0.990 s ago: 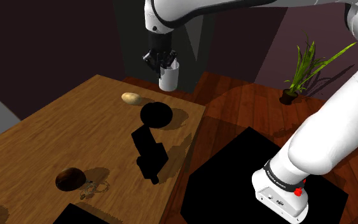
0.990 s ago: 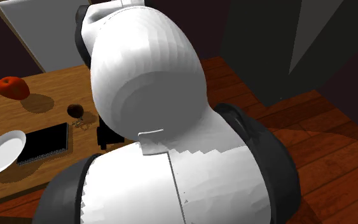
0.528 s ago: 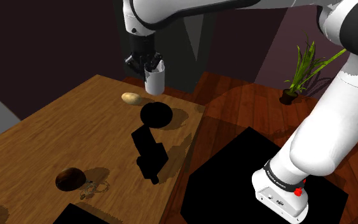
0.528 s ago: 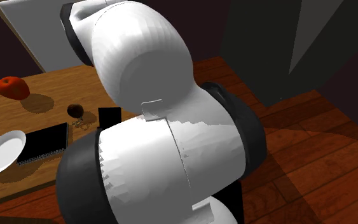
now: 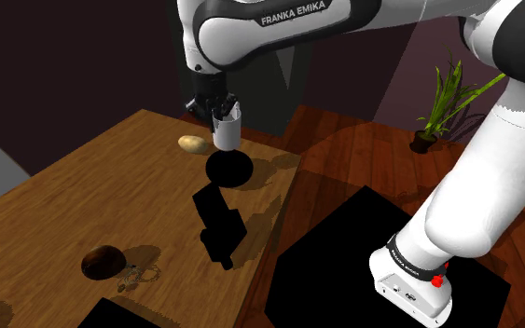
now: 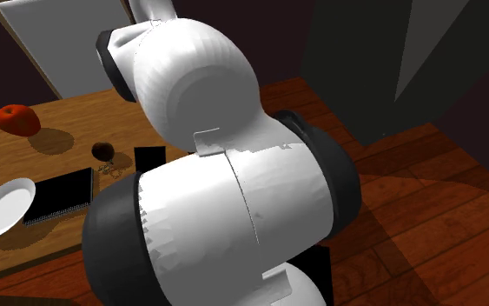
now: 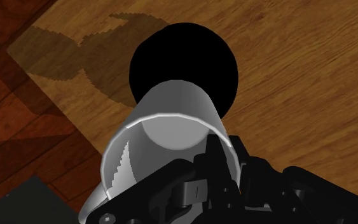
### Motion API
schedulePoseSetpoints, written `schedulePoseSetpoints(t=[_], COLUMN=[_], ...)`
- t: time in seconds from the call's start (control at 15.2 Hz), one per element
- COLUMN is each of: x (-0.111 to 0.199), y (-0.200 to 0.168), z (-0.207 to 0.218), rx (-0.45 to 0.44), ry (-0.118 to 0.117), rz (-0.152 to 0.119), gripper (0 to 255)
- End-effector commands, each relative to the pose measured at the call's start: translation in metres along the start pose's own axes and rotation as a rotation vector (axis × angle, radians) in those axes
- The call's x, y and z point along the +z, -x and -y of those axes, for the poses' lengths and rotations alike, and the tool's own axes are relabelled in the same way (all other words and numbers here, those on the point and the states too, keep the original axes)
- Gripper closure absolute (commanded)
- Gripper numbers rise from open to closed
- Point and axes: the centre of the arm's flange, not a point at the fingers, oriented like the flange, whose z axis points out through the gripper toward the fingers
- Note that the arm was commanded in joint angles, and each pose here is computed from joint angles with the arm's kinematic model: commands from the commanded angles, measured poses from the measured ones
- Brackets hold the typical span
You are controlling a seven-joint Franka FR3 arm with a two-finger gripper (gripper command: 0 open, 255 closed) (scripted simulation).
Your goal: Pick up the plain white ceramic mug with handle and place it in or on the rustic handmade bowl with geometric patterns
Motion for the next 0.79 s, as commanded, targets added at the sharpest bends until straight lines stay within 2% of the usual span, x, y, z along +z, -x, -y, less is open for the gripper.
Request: schedulePoseSetpoints(t=[0.0,0.33,0.73], x=[0.010,0.040,0.040], y=[0.001,0.003,0.003], z=[0.000,0.001,0.001], rx=[0.000,0.000,0.000], ry=[0.000,0.000,0.000], rz=[0.000,0.000,0.000], gripper=[255,255,255])
